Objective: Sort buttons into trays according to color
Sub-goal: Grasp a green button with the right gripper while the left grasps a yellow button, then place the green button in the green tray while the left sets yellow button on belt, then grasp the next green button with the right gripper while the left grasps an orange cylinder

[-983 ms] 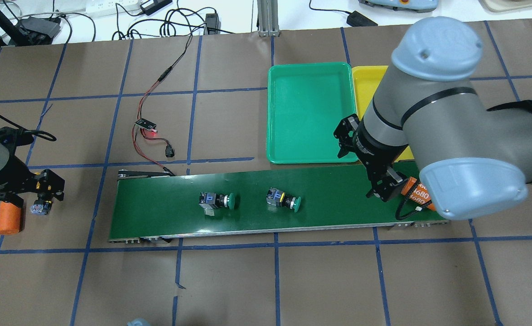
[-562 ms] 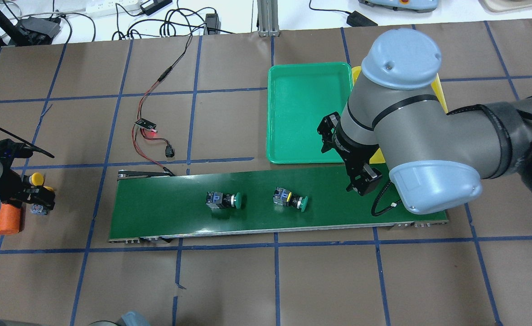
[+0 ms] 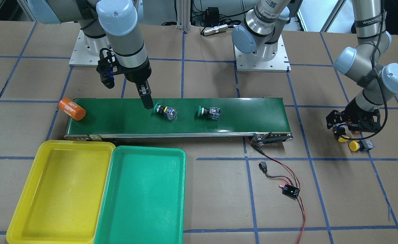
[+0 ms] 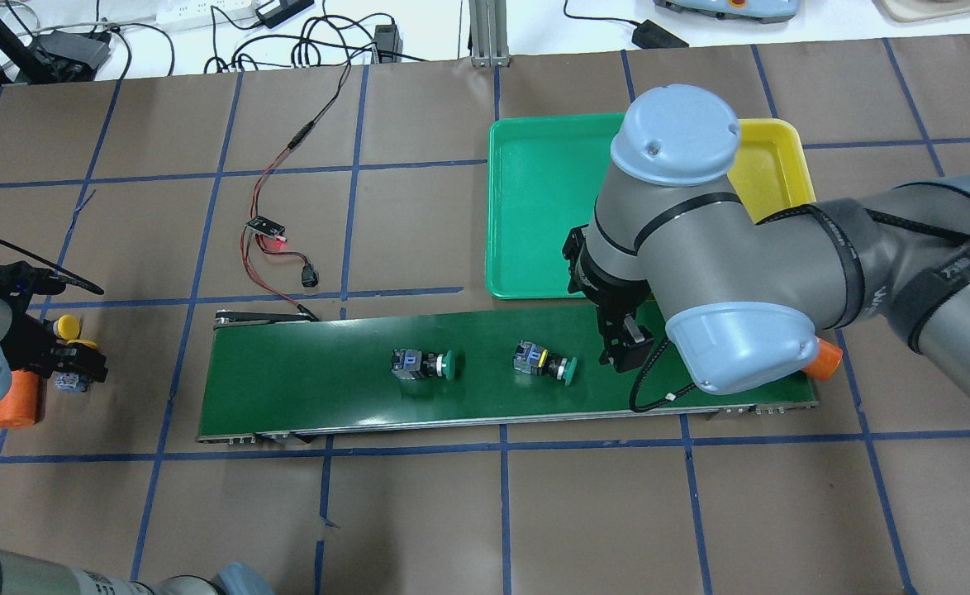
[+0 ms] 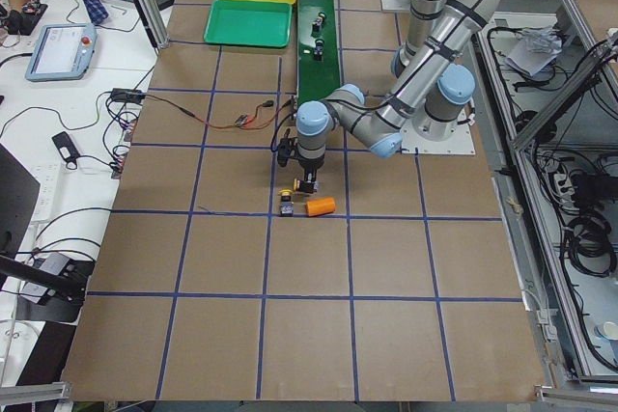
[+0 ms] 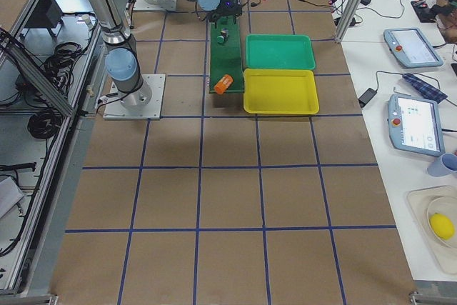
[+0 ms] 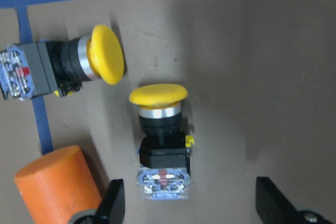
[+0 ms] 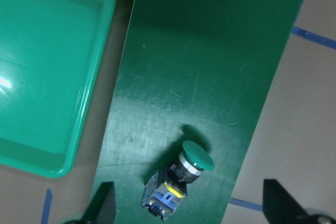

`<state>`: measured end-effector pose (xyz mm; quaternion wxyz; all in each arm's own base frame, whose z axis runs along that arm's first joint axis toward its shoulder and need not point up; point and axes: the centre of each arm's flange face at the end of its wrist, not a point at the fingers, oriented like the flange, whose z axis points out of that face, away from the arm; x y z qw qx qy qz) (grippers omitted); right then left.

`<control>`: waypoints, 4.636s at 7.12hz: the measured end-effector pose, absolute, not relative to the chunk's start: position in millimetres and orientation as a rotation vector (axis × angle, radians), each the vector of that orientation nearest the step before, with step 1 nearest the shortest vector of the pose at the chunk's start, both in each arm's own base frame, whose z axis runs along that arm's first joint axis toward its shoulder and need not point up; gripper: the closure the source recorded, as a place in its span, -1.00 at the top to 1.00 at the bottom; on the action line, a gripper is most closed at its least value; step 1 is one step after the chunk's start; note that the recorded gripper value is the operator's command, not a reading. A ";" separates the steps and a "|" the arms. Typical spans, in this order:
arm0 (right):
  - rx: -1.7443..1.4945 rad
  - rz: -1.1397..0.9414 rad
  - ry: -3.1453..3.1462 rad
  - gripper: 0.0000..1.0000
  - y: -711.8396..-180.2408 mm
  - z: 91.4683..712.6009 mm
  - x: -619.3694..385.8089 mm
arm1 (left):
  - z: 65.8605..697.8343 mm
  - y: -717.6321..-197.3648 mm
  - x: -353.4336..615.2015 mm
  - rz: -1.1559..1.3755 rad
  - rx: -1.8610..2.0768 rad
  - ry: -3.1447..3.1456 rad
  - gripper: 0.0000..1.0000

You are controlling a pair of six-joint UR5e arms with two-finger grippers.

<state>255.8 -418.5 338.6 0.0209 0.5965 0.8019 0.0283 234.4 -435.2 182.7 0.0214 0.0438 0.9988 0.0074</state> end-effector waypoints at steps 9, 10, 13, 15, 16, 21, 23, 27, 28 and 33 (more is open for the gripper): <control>1.948 0.082 2.407 1.00 -423.3 251.1 256.2 | 217.9 -455.2 195.0 -0.027 -0.552 3.118 -0.62; 1.957 0.085 2.406 1.00 -422.4 261.3 253.8 | 232.4 -457.0 169.5 0.001 -0.674 3.113 -0.63; 2.016 0.156 2.432 1.00 -416.2 273.3 235.2 | 277.5 -449.1 67.6 0.131 -1.180 3.011 -0.76; 2.061 0.190 2.407 1.00 -428.7 266.4 207.0 | 285.1 -448.3 -19.6 0.168 -1.508 2.833 -0.76; 2.078 0.201 2.396 1.00 -431.6 263.7 199.8 | 280.4 -446.9 -60.1 0.192 -1.645 2.736 -0.76; 2.071 0.274 2.403 -1.00 -437.8 242.0 199.2 | 267.9 -446.9 -108.4 0.192 -1.669 2.695 1.00; 2.025 0.225 2.404 -1.00 -450.5 261.0 199.6 | 274.6 -459.2 -34.7 0.134 -1.437 2.843 1.00; 1.940 0.096 2.411 -1.00 -508.4 329.1 202.9 | 264.2 -456.8 147.9 0.088 -0.973 3.068 1.00; 1.918 0.070 2.414 -1.00 -530.6 329.0 203.5 | 257.2 -448.3 184.8 0.088 -0.712 3.144 1.00; 1.882 0.052 2.405 0.29 -584.9 256.4 216.8 | 211.2 -411.4 305.0 -0.041 -0.226 3.156 1.00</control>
